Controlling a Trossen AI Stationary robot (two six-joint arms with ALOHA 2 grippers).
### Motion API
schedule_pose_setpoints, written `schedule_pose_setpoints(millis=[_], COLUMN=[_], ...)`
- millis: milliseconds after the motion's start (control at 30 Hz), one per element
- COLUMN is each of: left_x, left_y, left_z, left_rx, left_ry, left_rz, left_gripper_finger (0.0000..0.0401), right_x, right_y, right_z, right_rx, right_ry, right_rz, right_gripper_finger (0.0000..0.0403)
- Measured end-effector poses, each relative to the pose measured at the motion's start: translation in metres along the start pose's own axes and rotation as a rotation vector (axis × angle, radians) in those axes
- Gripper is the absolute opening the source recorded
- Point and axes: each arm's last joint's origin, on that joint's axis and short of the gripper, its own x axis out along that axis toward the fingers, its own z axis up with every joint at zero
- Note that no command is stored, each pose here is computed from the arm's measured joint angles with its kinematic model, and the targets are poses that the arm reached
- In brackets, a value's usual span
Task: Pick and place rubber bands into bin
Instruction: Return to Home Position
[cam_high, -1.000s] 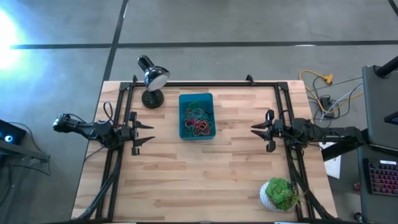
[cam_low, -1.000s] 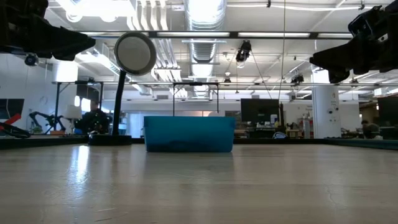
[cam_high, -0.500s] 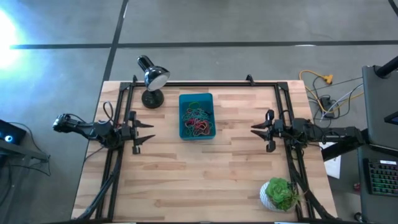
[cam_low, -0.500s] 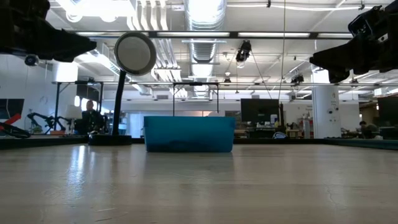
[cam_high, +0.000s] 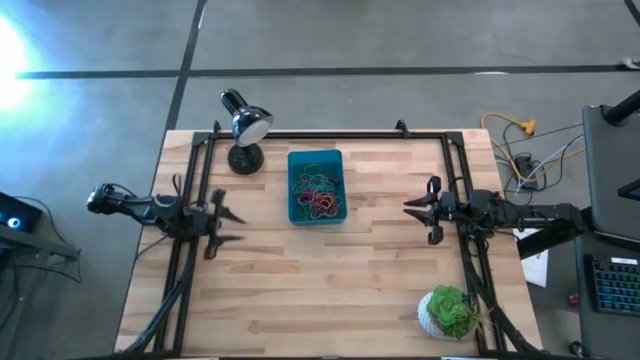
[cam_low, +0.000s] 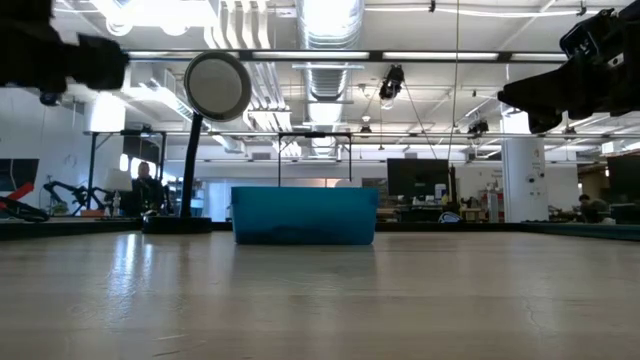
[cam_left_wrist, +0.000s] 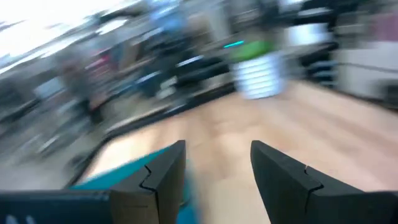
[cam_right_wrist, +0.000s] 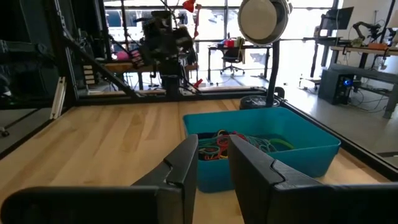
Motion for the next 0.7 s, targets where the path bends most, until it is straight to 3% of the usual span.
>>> schedule_pose_setpoints(millis=[100,167,333,467,700], left_x=[-0.002,-0.002,0.002,0.007,0.007], left_y=[-0.004,-0.005,-0.003,-0.001,0.006], left_z=[0.007,0.008,0.001,-0.007,-0.015], left_rx=[0.078,0.104,0.102,0.103,0.056], left_ry=[-0.093,-0.126,-0.128,-0.217,-0.135], left_rz=[-0.191,-0.231,-0.183,-0.183,-0.145], left_gripper_finger=[0.0167,0.0167,0.0167,0.0167,0.0167], right_x=[0.0,0.0,0.0,0.0,0.0], right_y=[0.0,0.0,0.0,0.0,0.0], right_z=[0.0,0.0,0.0,0.0,0.0], right_rx=[0.001,0.0,0.0,0.0,0.002], right_ry=[-0.001,-0.001,-0.001,-0.001,-0.002], right_rz=[0.0,0.0,0.0,0.0,0.0], right_gripper_finger=[0.0082,0.0082,0.0082,0.0082,0.0082])
